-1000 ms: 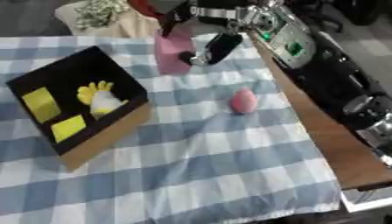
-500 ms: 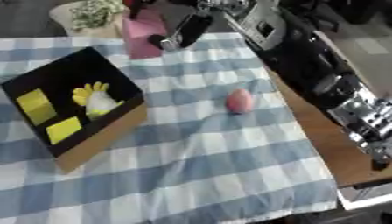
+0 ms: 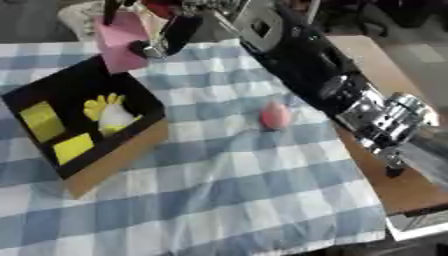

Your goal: Pick up objects on the table and place them in the box.

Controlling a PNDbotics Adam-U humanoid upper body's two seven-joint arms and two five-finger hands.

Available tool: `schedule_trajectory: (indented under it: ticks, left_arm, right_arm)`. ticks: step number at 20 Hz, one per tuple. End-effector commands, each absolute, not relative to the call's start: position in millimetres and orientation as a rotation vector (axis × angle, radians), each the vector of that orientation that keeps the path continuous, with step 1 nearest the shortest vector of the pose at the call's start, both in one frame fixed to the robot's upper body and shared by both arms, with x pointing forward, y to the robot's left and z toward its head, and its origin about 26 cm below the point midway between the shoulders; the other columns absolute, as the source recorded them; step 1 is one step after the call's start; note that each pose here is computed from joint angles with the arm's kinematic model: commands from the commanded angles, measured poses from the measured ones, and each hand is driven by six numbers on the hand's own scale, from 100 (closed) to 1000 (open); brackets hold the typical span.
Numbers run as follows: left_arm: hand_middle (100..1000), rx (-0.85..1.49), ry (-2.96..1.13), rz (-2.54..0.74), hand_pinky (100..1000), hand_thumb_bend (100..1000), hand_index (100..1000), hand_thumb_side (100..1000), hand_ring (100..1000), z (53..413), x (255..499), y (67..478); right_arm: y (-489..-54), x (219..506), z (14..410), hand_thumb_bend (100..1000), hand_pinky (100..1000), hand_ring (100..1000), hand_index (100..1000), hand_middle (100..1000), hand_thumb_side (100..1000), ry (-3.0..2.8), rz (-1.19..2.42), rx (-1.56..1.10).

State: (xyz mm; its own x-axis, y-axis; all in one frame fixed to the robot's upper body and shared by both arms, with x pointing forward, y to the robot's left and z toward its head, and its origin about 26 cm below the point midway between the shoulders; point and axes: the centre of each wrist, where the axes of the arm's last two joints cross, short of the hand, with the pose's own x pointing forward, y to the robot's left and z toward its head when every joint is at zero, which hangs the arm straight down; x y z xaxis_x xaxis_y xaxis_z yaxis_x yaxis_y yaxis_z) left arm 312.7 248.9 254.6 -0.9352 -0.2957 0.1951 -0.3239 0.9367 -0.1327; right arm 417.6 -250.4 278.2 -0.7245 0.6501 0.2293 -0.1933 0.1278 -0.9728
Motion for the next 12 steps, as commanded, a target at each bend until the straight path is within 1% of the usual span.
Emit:
schedule_trajectory:
  ticks: [1, 4, 12]
  left_arm:
    - [753, 0.456, -2.986, 0.252, 753, 622, 787, 454, 817, 268, 310, 247]
    - [752, 0.429, -3.006, 0.254, 753, 622, 787, 454, 816, 272, 311, 244]
    - [754, 0.39, -3.029, 0.25, 754, 620, 788, 456, 818, 278, 311, 239]
  right_arm:
    - [-250, 421, 290, 119, 924, 1000, 669, 293, 100, -1.773, 1.676, -0.485]
    - [-245, 427, 286, 100, 923, 1000, 666, 291, 100, -1.76, 1.674, -0.478]
    - [-237, 436, 274, 114, 916, 1000, 658, 293, 100, -1.733, 1.693, -0.493]
